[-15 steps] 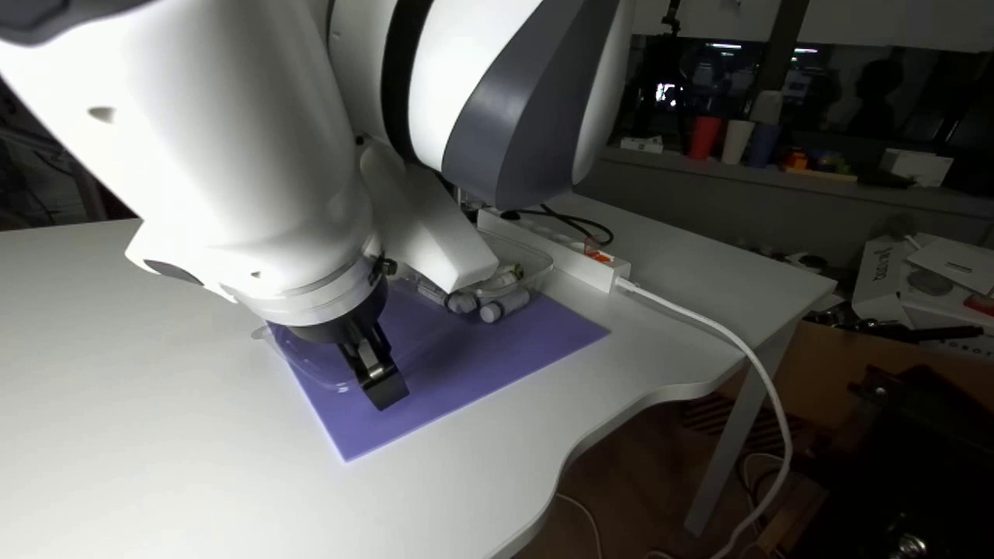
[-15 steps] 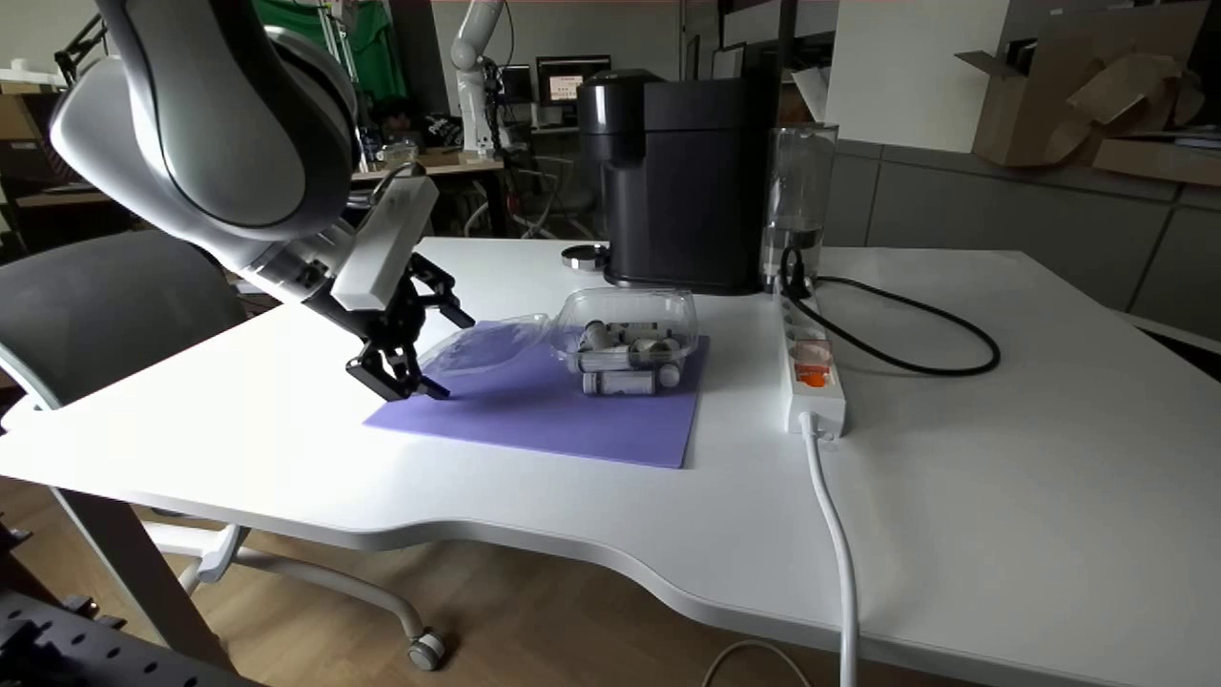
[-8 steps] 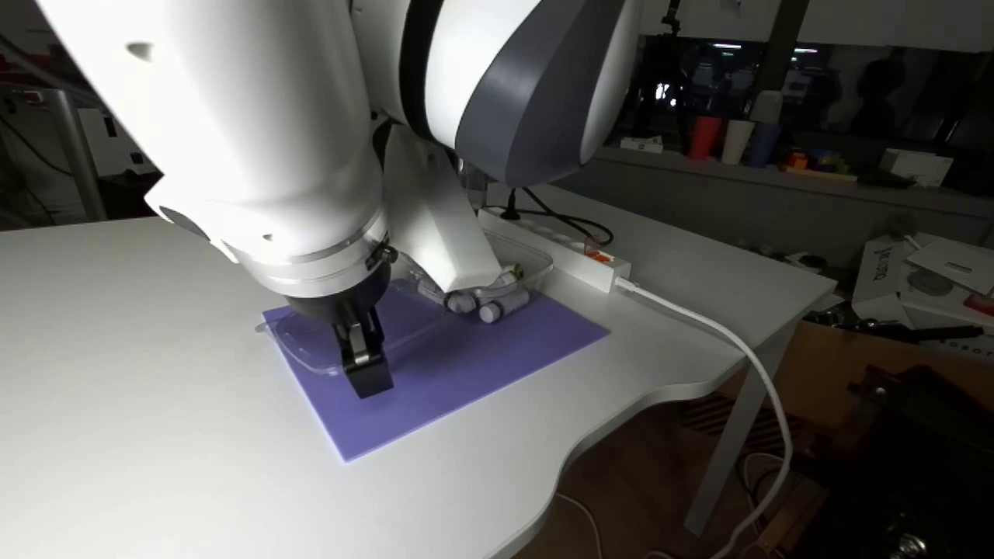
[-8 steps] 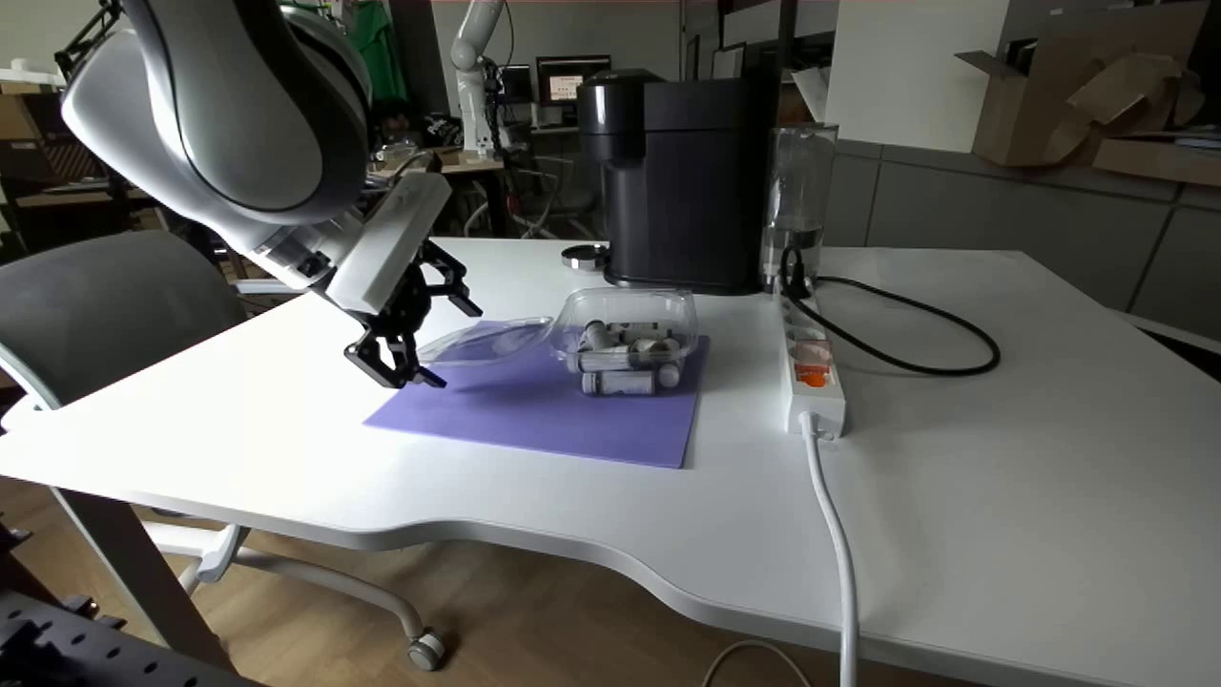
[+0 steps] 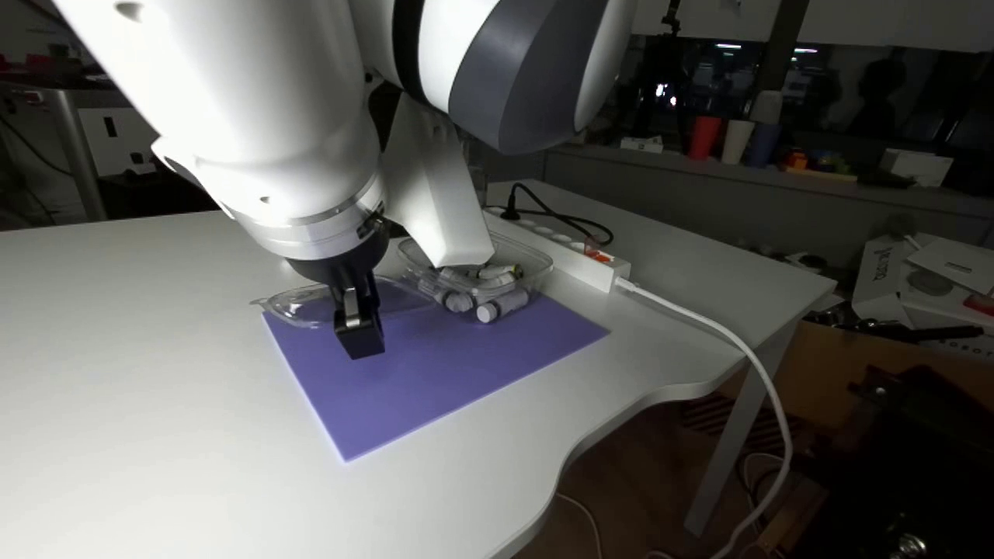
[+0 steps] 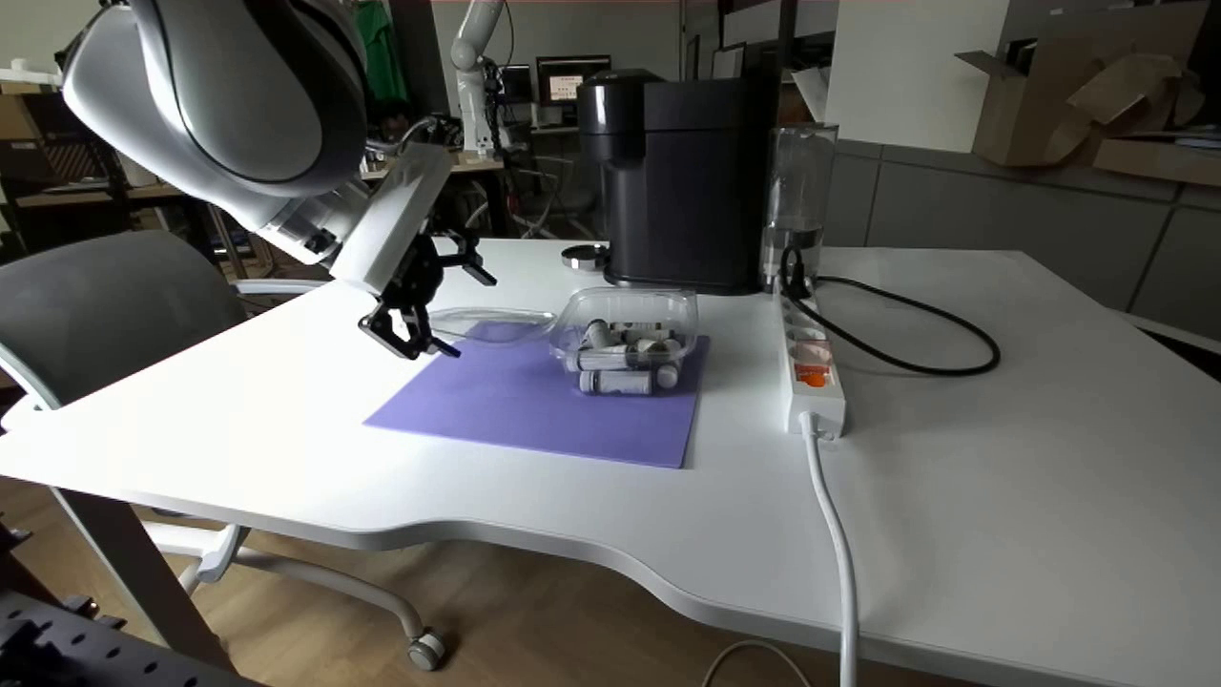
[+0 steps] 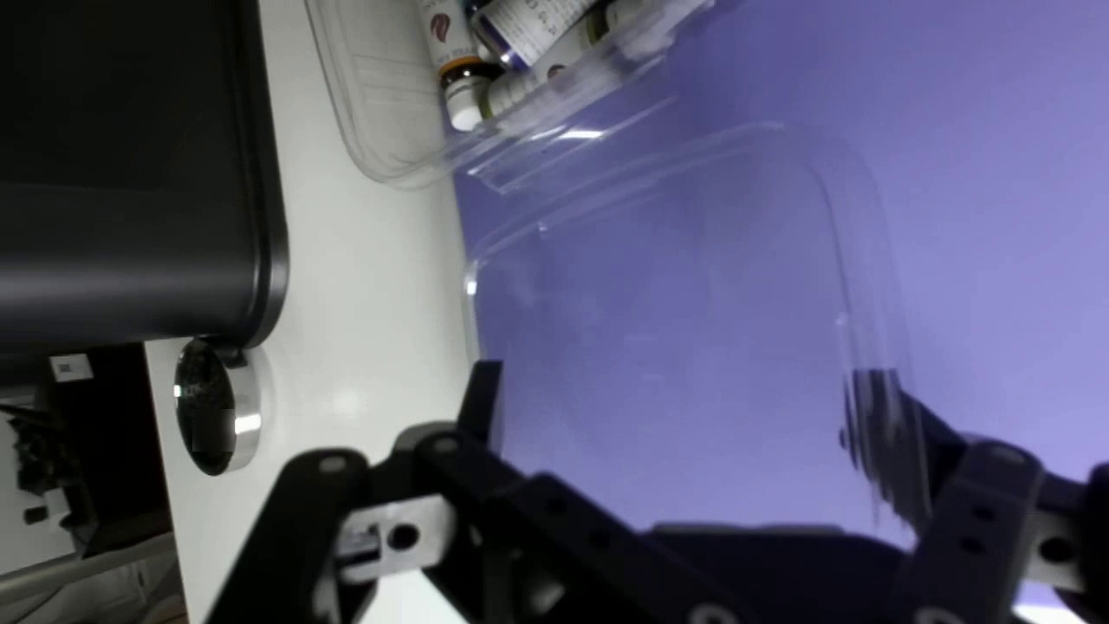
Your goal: Close the lid of the clear bowl
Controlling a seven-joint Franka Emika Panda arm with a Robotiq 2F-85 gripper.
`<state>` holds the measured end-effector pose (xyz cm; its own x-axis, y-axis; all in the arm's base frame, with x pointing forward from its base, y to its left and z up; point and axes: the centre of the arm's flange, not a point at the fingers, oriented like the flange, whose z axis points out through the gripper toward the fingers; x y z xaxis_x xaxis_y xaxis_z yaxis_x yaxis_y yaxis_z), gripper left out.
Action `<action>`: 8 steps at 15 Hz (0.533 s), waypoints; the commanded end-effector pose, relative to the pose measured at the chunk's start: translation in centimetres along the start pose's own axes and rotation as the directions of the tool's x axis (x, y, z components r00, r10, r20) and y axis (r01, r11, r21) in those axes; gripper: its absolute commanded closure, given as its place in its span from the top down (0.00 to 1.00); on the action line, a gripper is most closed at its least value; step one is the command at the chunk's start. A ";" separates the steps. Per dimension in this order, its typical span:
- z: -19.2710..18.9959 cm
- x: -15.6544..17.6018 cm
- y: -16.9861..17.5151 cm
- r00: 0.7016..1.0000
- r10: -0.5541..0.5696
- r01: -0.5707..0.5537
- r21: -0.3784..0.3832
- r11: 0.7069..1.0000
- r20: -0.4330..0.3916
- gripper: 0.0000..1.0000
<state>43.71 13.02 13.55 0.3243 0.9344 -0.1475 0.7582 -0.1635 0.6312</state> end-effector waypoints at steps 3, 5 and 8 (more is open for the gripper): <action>-1.9 -1.1 1.6 0.991 0.131 -0.127 -0.126 0.984 0.022 1.00; -2.3 -1.2 2.1 0.985 0.169 -0.165 -0.139 0.976 0.016 1.00; -2.9 -1.3 2.6 0.979 0.205 -0.203 -0.150 0.968 0.001 1.00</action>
<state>44.72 12.72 16.39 0.4481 0.8917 -0.0646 0.6327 -0.2652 0.7276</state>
